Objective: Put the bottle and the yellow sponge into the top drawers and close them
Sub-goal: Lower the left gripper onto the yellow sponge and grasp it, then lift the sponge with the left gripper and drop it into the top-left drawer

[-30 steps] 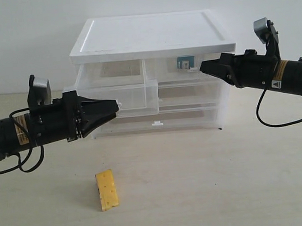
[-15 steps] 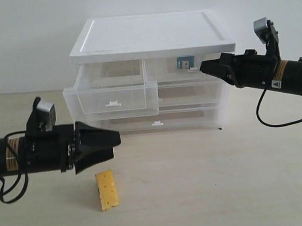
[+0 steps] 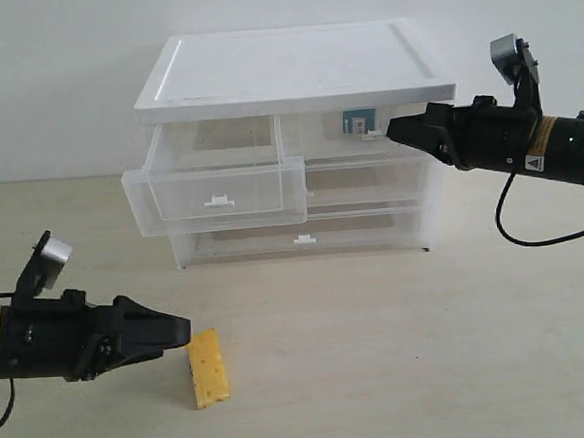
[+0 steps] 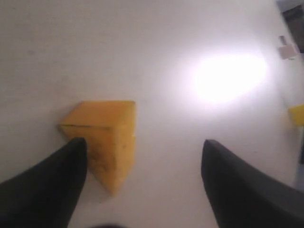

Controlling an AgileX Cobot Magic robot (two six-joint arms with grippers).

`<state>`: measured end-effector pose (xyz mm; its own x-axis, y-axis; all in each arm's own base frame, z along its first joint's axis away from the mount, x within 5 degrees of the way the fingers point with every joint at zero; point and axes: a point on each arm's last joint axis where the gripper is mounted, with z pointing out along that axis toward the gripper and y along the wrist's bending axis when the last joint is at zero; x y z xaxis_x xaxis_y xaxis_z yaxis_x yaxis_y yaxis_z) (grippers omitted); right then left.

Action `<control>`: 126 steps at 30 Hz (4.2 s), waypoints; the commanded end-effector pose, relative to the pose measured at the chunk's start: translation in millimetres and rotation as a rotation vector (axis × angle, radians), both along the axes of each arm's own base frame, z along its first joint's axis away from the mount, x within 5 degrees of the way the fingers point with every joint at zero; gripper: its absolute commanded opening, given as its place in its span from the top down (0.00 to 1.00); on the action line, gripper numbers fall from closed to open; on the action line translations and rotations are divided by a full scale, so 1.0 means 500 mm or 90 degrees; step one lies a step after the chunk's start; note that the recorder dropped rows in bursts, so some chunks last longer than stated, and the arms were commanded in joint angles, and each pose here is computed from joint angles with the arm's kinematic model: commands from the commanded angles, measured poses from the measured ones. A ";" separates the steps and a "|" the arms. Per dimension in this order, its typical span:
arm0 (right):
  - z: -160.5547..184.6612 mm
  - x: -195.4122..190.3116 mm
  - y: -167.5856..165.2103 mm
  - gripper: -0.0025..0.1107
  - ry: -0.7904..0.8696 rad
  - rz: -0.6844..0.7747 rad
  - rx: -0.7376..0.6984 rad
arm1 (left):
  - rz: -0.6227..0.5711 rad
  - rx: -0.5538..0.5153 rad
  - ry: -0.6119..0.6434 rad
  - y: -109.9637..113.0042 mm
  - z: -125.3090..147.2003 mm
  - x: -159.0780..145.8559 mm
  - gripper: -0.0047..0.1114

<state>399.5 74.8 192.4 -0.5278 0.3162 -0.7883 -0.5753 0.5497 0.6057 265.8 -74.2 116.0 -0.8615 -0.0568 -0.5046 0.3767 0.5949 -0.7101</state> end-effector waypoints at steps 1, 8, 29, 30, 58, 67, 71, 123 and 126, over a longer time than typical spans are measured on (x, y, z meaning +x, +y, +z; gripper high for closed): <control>0.008 0.006 -0.007 0.98 -0.006 -0.024 0.006 | 0.017 0.089 -0.024 -0.007 0.021 0.002 0.41; 0.008 0.006 -0.007 0.98 -0.005 -0.024 0.006 | 0.011 0.247 -0.040 -0.075 0.022 -0.016 0.41; 0.007 0.006 -0.007 0.98 -0.007 -0.023 0.004 | 0.066 0.398 -0.069 -0.193 0.022 -0.019 0.41; 0.007 0.006 -0.007 0.98 -0.007 -0.023 0.004 | 0.062 0.392 -0.064 -0.195 0.019 -0.020 0.41; 0.007 0.005 -0.006 0.98 -0.007 -0.020 0.001 | -0.037 0.379 -0.109 -0.212 0.025 -0.026 0.93; 0.007 0.006 -0.007 0.98 -0.009 -0.022 0.000 | -0.045 0.319 -0.185 -0.154 0.126 -0.130 0.93; 0.003 0.008 -0.009 0.98 -0.001 -0.032 -0.011 | -0.010 0.267 -0.298 -0.133 0.220 -0.157 0.93; 0.001 0.009 -0.010 0.98 0.000 -0.038 -0.019 | -0.065 0.514 -0.612 -0.169 0.319 0.120 0.66; 0.001 0.009 -0.010 0.98 -0.002 -0.038 -0.021 | -0.060 0.513 -0.610 -0.169 0.320 0.120 0.54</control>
